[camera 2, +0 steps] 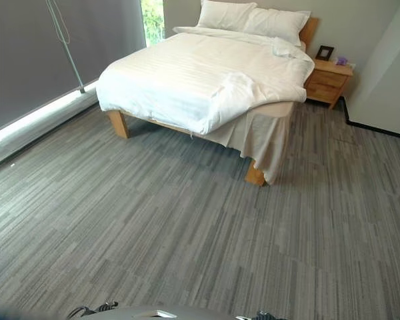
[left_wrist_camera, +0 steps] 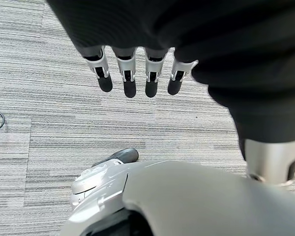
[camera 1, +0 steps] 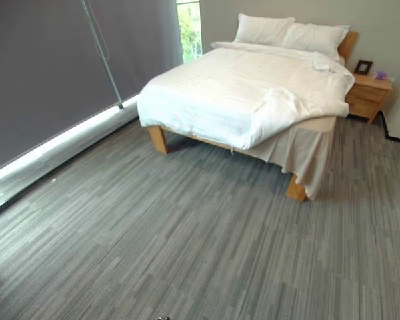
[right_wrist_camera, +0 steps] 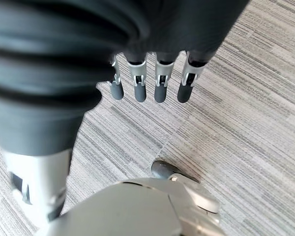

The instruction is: Making the bed.

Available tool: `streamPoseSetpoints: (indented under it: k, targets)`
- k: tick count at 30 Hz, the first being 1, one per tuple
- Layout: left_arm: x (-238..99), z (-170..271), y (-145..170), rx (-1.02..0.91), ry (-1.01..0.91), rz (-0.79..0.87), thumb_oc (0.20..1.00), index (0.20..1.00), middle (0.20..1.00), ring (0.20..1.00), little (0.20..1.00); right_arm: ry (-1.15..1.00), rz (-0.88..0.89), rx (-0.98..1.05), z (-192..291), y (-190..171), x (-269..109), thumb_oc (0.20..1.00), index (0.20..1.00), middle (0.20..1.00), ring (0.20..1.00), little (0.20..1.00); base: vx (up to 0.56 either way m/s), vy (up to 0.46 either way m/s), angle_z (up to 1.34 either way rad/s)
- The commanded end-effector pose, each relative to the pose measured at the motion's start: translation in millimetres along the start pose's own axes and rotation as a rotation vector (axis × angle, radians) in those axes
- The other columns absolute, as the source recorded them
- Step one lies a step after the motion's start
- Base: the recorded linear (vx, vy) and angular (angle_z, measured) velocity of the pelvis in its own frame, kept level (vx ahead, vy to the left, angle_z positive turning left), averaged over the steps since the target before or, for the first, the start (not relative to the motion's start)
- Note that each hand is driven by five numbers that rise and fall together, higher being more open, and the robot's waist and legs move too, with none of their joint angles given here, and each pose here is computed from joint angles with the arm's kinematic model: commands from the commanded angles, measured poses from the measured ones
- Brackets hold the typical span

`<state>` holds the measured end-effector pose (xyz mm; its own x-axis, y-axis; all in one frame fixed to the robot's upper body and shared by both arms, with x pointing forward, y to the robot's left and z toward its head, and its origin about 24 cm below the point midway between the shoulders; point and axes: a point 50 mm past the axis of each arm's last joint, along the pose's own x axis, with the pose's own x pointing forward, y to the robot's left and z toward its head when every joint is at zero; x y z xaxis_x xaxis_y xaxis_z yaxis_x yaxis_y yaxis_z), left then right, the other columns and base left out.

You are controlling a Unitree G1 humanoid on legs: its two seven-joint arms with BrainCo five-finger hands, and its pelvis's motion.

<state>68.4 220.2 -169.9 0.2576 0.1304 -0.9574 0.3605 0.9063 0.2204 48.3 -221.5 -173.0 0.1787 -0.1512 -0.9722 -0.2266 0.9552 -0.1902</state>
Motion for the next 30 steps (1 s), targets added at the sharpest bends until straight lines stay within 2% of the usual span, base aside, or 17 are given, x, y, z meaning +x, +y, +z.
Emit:
streamPoseSetpoints:
  k: [1,7,8,10,12,14,15,16,17,18,19,20,23,26,30]
  targets:
    - [2,16,-8,0.039,-0.027,-0.019,1.000,1.000,1.000,1.000,1.000,0.013,0.023,-0.027,1,5,0,1.000,1.000,1.000,1.000,1.000,0.00,0.000,0.00]
    - [2,13,-2,-0.073,-0.012,0.008,1.000,1.000,1.000,1.000,1.000,0.005,0.017,-0.005,3,5,0,1.000,1.000,1.000,1.000,1.000,0.01,0.004,-0.02]
    - [2,15,7,-0.154,-0.027,0.038,1.000,1.000,1.000,1.000,1.000,-0.019,0.000,0.062,6,0,0,1.000,1.000,1.000,1.000,1.000,0.04,0.010,-0.03]
    - [2,19,12,-0.193,-0.043,0.056,1.000,1.000,1.000,1.000,1.000,-0.045,-0.014,0.108,12,-3,1,1.000,1.000,1.000,1.000,1.000,0.02,0.004,-0.01]
    - [-1,45,40,-0.318,-0.177,0.161,1.000,1.000,1.000,1.000,1.000,-0.210,-0.083,0.257,42,-26,-3,1.000,1.000,1.000,1.000,1.000,0.00,0.000,0.00]
    - [-4,57,46,-0.325,-0.239,0.180,1.000,1.000,1.000,1.000,1.000,-0.267,-0.106,0.265,53,-32,-5,1.000,1.000,1.000,1.000,1.000,-0.01,0.011,-0.02]
    - [-13,83,63,-0.331,-0.389,0.235,1.000,1.000,1.000,1.000,1.000,-0.418,-0.156,0.307,81,-50,-16,1.000,1.000,1.000,1.000,1.000,-0.01,0.023,-0.04]
    - [-13,83,63,-0.331,-0.388,0.234,1.000,1.000,1.000,1.000,1.000,-0.417,-0.156,0.307,81,-50,-16,1.000,1.000,1.000,1.000,1.000,-0.02,0.030,-0.05]
    - [-34,112,82,-0.361,-0.588,0.297,1.000,1.000,1.000,1.000,1.000,-0.586,-0.210,0.309,109,-66,-33,1.000,1.000,1.000,1.000,1.000,-0.01,0.013,-0.07]
    - [-34,112,82,-0.361,-0.587,0.297,1.000,1.000,1.000,1.000,1.000,-0.585,-0.210,0.308,108,-66,-33,1.000,1.000,1.000,1.000,1.000,-0.02,0.020,-0.10]
    - [-48,125,90,-0.402,-0.690,0.323,1.000,1.000,1.000,1.000,1.000,-0.707,-0.234,0.310,129,-76,-48,1.000,1.000,1.000,1.000,1.000,-0.01,0.006,-0.07]
    - [-48,124,89,-0.402,-0.689,0.322,1.000,1.000,1.000,1.000,1.000,-0.706,-0.234,0.310,129,-76,-48,1.000,1.000,1.000,1.000,1.000,-0.01,0.010,-0.05]
    - [-65,144,98,-0.491,-0.820,0.337,1.000,1.000,1.000,1.000,1.000,-0.915,-0.248,0.361,160,-83,-77,1.000,1.000,1.000,1.000,1.000,0.00,0.000,0.00]
    - [-70,150,99,-0.524,-0.859,0.323,1.000,1.000,1.000,1.000,1.000,-1.002,-0.232,0.313,175,-77,-92,1.000,1.000,1.000,1.000,1.000,0.00,0.000,0.00]
    - [-70,144,104,-0.552,-0.842,0.361,1.000,1.000,1.000,1.000,1.000,-1.082,-0.160,0.350,188,-64,-104,1.000,1.000,1.000,1.000,1.000,-0.02,0.004,-0.02]
